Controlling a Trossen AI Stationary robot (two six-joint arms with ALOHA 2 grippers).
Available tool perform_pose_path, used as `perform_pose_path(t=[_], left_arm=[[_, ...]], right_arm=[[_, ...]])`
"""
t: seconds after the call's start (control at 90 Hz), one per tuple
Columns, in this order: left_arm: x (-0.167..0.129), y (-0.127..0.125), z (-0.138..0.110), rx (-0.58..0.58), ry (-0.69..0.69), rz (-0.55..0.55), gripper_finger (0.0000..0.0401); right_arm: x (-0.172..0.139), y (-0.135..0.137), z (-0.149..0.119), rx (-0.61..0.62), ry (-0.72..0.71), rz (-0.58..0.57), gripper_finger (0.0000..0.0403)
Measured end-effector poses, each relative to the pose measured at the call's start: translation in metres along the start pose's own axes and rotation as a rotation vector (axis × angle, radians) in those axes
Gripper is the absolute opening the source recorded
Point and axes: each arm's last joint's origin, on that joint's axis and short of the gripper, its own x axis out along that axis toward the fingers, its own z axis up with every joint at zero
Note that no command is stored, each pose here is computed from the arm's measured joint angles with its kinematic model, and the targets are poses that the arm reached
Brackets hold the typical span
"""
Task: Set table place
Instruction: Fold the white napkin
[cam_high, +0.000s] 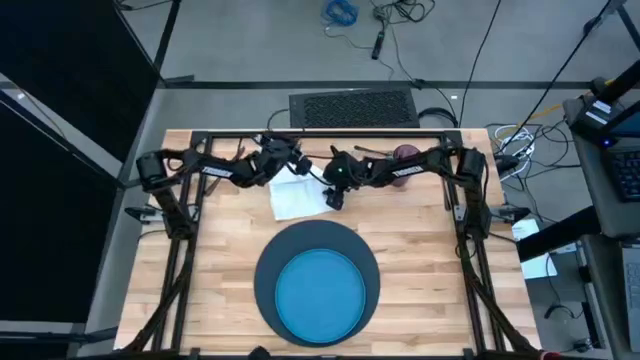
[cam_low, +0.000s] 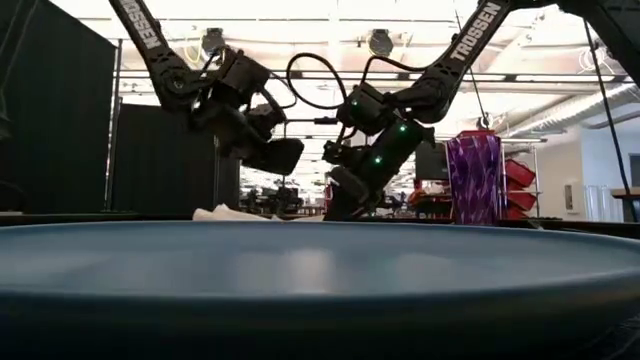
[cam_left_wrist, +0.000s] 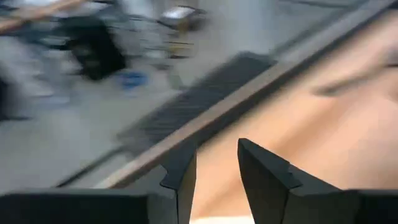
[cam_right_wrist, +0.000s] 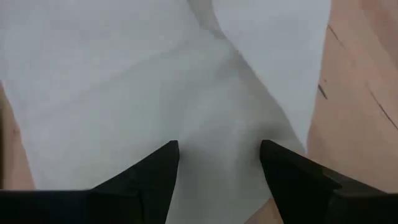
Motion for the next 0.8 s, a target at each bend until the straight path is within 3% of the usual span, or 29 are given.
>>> perform_pose_path(t=[0.167,0.378,0.567,0.8], left_arm=[[-0.026,-0.021,-0.001,0.117,0.099,-0.068,0.0102],[-0.063,-0.032,-0.005,0.288,0.216,0.123,0.0102],[-0.081,-0.026,-0.030,0.242,0.414,0.268,0.0102],[-0.095,-0.033,-0.052,0.243,0.397,0.294,0.0102]], right_arm=[[0.000,0.000,-0.001,0.000,0.007,-0.001,0.0215],[0.000,0.002,0.001,-0.026,-0.002,-0.011,0.0215],[-0.001,0.007,0.016,-0.020,-0.027,-0.001,0.0215],[-0.009,0.030,0.045,-0.093,-0.097,0.032,0.0215]])
